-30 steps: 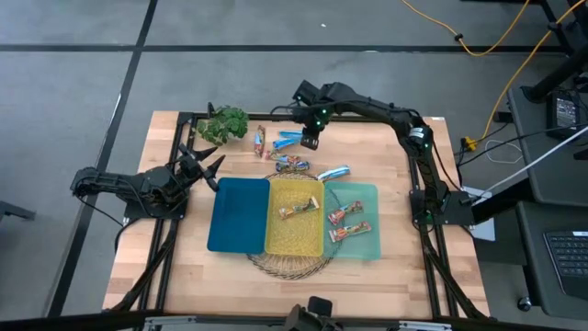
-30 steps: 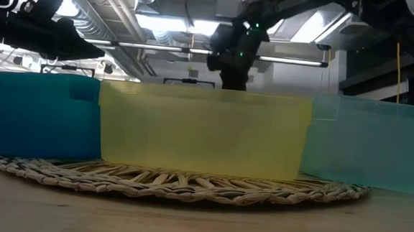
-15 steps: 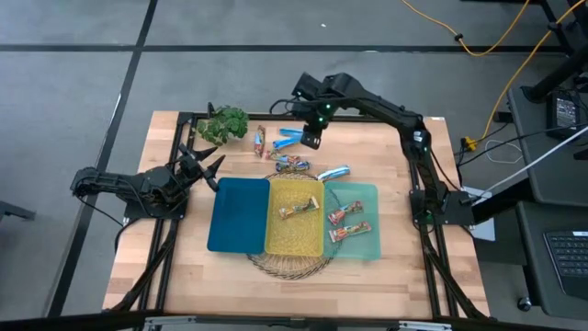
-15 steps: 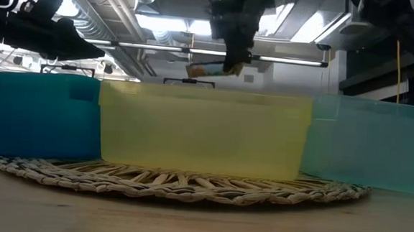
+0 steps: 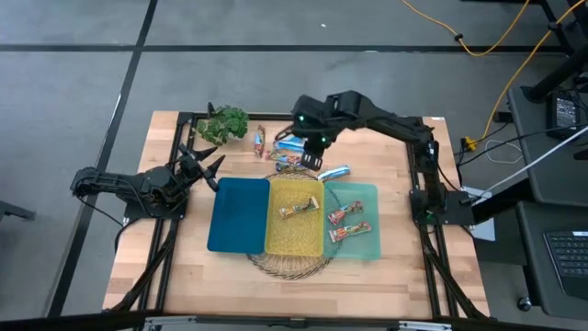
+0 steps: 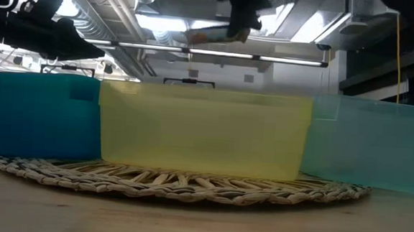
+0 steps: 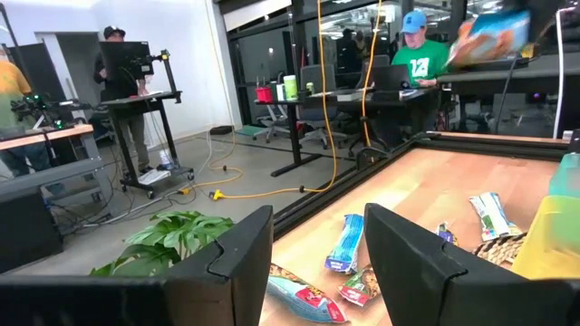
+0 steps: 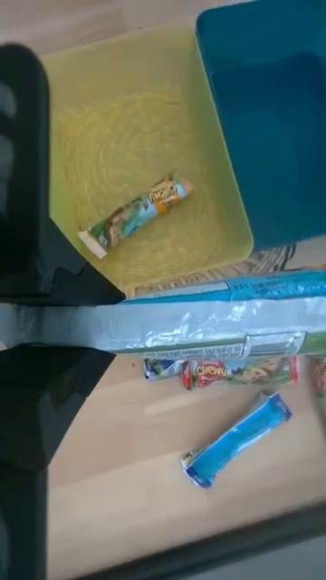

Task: Pick and place Granola Bars by type
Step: Put the yellow granola bar into the yellow bin

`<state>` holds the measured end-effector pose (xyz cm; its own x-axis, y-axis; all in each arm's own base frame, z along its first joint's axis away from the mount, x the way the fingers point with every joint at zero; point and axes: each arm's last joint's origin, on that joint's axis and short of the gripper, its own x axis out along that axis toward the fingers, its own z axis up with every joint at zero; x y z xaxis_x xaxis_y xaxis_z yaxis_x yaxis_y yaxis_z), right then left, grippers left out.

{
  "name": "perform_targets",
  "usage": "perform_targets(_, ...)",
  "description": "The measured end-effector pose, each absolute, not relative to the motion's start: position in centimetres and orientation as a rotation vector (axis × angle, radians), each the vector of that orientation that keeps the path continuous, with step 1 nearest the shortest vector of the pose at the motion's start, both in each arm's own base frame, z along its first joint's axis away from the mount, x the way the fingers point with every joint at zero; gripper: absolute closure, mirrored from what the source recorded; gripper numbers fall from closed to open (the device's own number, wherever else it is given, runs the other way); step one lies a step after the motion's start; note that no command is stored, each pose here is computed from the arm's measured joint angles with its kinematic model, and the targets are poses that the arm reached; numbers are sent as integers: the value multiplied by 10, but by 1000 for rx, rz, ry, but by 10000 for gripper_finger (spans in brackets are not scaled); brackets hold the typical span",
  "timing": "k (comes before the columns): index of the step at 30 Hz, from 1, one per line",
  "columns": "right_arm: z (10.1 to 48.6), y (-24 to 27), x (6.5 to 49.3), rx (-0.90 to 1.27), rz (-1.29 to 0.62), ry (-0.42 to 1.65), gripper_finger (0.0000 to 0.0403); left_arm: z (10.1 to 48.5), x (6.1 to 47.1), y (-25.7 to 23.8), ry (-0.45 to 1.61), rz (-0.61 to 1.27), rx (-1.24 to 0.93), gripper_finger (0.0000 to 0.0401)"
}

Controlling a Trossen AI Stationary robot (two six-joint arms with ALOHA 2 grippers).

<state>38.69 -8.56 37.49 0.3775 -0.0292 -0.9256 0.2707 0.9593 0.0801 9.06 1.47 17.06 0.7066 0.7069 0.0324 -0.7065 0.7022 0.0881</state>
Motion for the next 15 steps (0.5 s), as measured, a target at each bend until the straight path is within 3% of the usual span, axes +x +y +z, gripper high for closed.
perform_targets(10, 381, -25, 390, 104, -156, 1166, 348, 171, 91, 15, 4, 787, 96, 232)
perform_targets(15, 352, -8, 398, 89, -132, 1247, 348, 171, 91, 15, 4, 786, 96, 232)
